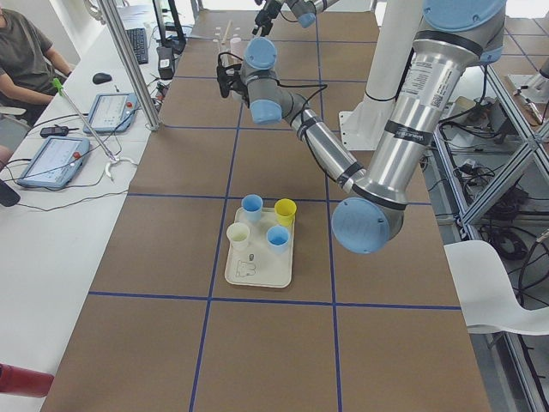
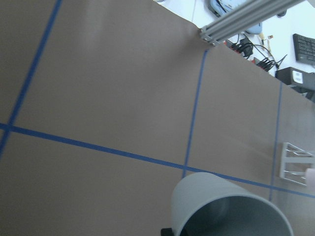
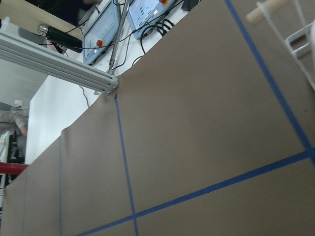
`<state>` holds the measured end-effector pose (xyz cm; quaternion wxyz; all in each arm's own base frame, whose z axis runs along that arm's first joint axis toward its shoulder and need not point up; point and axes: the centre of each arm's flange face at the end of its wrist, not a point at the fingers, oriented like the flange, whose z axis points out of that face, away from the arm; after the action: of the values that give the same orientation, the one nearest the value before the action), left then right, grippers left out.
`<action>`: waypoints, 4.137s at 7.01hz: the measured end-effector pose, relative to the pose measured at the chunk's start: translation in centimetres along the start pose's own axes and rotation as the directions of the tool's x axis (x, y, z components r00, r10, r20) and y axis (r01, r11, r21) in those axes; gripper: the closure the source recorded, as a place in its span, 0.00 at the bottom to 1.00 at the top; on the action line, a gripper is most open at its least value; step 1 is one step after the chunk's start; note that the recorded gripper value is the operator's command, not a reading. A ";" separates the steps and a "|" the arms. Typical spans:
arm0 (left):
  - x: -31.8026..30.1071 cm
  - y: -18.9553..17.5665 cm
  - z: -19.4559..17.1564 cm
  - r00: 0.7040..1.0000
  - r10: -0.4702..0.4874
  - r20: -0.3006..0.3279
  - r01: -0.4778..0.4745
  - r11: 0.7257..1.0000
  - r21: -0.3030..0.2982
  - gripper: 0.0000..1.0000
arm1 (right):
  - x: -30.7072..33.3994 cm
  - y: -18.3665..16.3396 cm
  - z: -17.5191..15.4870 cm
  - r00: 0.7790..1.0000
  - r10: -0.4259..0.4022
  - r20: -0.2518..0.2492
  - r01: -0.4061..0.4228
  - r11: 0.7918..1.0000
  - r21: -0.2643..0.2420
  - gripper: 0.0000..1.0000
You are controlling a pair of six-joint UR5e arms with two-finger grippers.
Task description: Transfer IKEA cup to right arm and place on rack
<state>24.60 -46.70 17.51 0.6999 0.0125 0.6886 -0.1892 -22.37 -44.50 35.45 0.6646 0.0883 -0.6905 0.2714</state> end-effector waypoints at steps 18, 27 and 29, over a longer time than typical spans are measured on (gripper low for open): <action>5.0 11.0 15.8 0.754 -0.377 -0.538 0.281 0.925 -0.255 0.19 | -14.0 9.5 5.6 0.688 0.693 0.215 -0.609 0.712 -0.348 1.00; 3.1 8.7 17.1 0.879 -0.145 -0.454 0.145 0.989 -0.036 0.01 | 1.7 -4.6 -2.7 0.997 -0.062 0.045 0.051 0.976 0.210 1.00; 2.7 8.4 17.6 0.894 -0.119 -0.432 0.127 0.992 -0.010 0.01 | 5.9 -11.5 -6.2 0.955 -0.260 -0.143 0.294 0.893 0.340 1.00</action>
<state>43.78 -44.45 13.71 0.5165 0.0171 0.8241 -0.2317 -11.99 -49.63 43.96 0.7007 0.2926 -0.5781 0.2986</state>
